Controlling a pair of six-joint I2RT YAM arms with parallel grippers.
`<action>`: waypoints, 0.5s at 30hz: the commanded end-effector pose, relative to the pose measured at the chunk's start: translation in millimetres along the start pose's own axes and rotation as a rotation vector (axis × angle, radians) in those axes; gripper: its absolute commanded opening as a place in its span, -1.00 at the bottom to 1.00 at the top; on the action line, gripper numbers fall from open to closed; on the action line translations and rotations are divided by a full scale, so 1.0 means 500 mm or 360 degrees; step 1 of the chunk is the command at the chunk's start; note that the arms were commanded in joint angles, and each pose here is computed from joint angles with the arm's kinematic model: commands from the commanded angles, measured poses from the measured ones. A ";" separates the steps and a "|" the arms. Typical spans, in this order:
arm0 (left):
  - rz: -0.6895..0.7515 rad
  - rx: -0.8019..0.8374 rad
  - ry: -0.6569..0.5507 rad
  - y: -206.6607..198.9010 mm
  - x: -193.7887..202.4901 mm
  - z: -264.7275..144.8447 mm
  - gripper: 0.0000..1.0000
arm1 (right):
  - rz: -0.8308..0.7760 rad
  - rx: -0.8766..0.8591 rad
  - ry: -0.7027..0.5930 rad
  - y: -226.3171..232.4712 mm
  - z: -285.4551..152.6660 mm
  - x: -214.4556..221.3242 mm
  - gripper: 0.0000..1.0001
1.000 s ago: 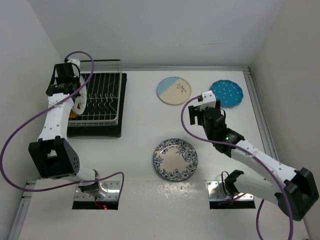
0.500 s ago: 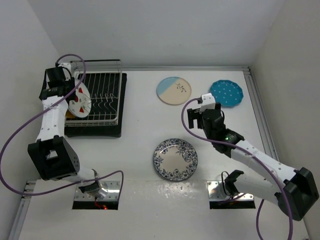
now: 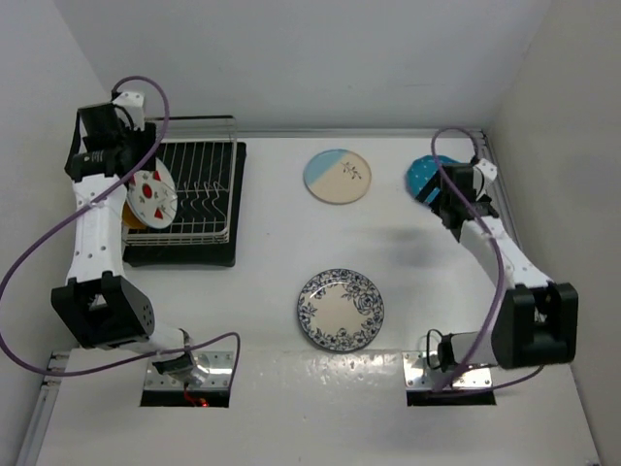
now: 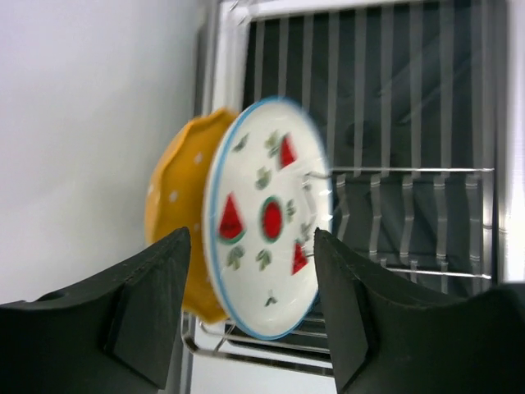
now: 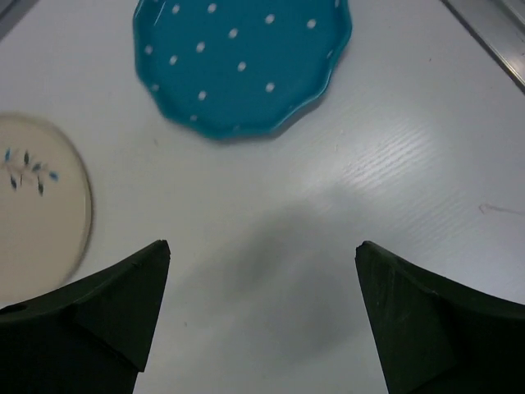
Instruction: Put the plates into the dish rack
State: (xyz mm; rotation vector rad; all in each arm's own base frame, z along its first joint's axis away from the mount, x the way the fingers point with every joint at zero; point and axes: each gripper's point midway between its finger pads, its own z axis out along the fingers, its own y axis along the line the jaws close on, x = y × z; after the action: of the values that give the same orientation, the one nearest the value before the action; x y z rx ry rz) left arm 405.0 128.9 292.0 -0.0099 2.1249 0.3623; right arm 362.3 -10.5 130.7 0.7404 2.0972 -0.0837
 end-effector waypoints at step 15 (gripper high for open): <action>0.0791 0.0535 0.0037 -0.250 0.019 -0.101 0.39 | 0.0435 0.0500 0.0354 -0.138 0.388 -0.065 0.68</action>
State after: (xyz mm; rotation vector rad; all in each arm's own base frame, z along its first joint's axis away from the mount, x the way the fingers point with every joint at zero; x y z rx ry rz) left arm 389.5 -7.9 283.6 0.6647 2.1416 0.2346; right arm 456.6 -139.4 15.5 1.2761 2.2250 -0.2581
